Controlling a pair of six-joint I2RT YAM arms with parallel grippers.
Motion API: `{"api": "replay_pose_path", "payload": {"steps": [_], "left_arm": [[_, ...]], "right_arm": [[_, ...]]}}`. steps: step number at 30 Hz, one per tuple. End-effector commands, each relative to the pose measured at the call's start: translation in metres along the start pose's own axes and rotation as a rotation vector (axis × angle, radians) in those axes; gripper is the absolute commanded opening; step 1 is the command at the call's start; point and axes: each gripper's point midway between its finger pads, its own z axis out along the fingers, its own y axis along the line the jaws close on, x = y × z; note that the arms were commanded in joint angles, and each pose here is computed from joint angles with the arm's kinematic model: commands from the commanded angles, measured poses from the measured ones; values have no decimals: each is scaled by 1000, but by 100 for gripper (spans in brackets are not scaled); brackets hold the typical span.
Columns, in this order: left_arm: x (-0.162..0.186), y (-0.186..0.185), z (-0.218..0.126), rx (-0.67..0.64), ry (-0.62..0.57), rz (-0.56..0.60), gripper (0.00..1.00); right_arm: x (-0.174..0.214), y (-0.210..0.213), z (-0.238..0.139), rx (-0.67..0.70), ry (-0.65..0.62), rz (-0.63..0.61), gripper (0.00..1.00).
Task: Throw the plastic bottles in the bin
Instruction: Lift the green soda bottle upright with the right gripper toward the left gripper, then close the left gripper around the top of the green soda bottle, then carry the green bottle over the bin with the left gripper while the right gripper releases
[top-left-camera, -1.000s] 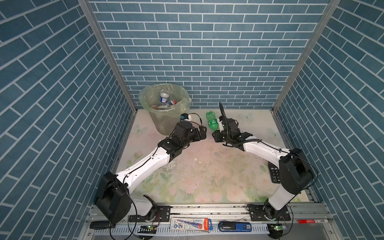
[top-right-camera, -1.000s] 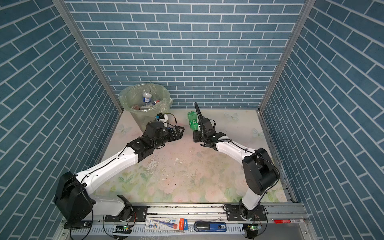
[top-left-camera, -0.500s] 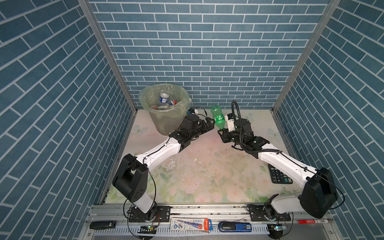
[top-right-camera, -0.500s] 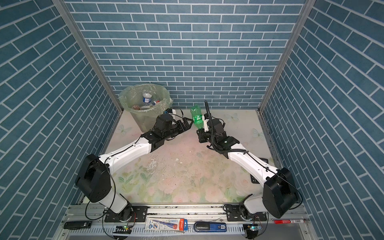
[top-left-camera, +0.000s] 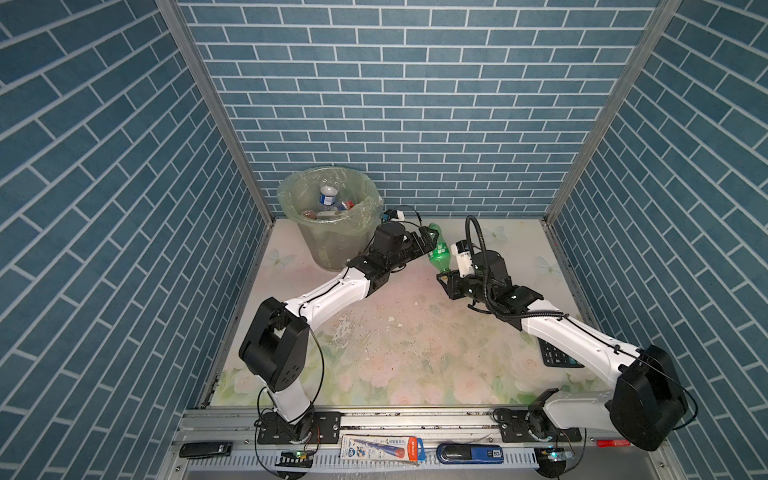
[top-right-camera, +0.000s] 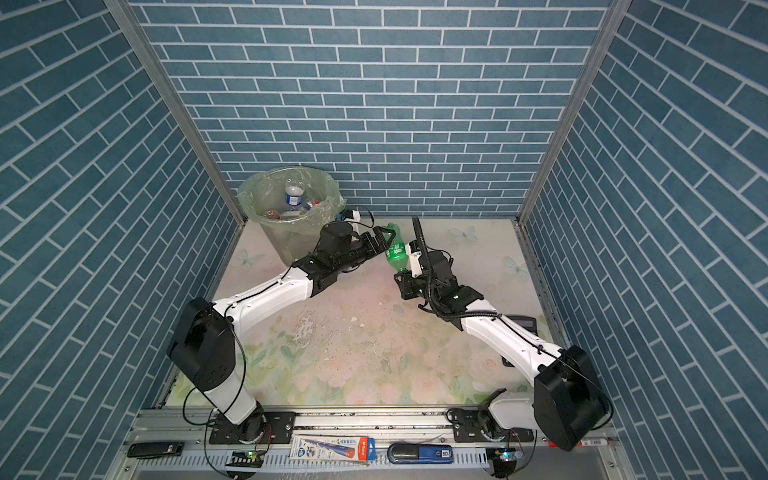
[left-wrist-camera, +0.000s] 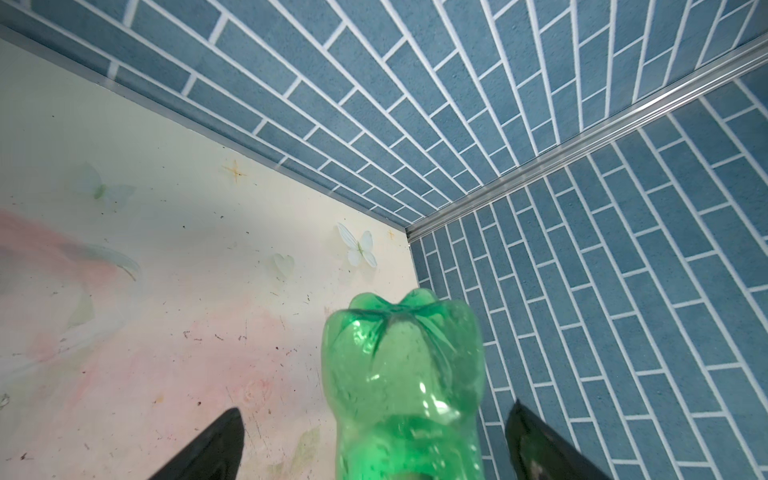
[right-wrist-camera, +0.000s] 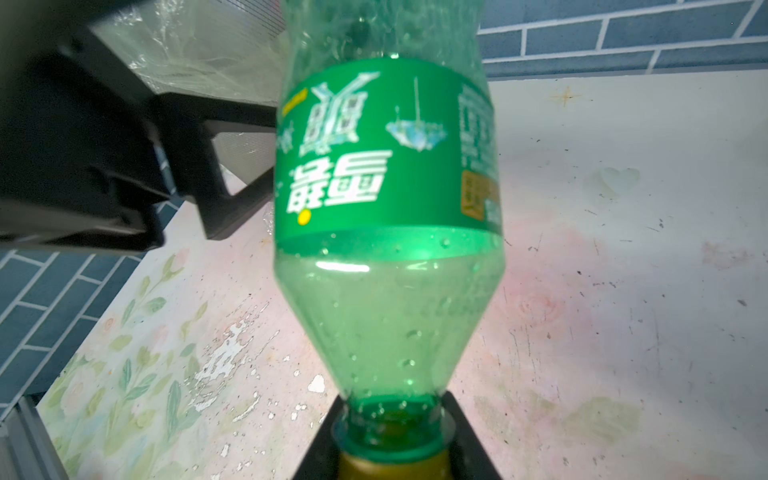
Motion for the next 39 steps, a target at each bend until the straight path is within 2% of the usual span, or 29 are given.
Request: {"api": "replay_pose_path", "payload": {"steps": [1,11,16,18,20,26,30,34,39], "left_arm": [[-1,-10,4,27,-3,11,98],[-2,-13,2,35,-20,23,77],[-1,-11,-1,31,-27,16,61],[-1,-9,-5,24,-31,18,59],[-1,-7,-6,8,-30,31,58],[4,-2,-7,-18,-7,61,55],[0,6,-15,-95,-8,138,54],[-15,11,-31,-180,-43,233,54],[-51,-1,-55,-252,-116,356,55]], "right_arm": [[-6,15,-7,-81,-50,-10,7],[0,29,-6,-143,-38,-23,7],[4,25,-2,-128,-27,-20,7],[6,26,-1,-130,-18,-17,8],[7,25,0,-126,-6,-17,14],[9,23,-2,-117,-2,-12,39],[8,22,-8,-106,-6,-24,53],[4,24,-12,-108,-15,-32,67],[-13,31,-17,-118,-38,-50,86]]}}
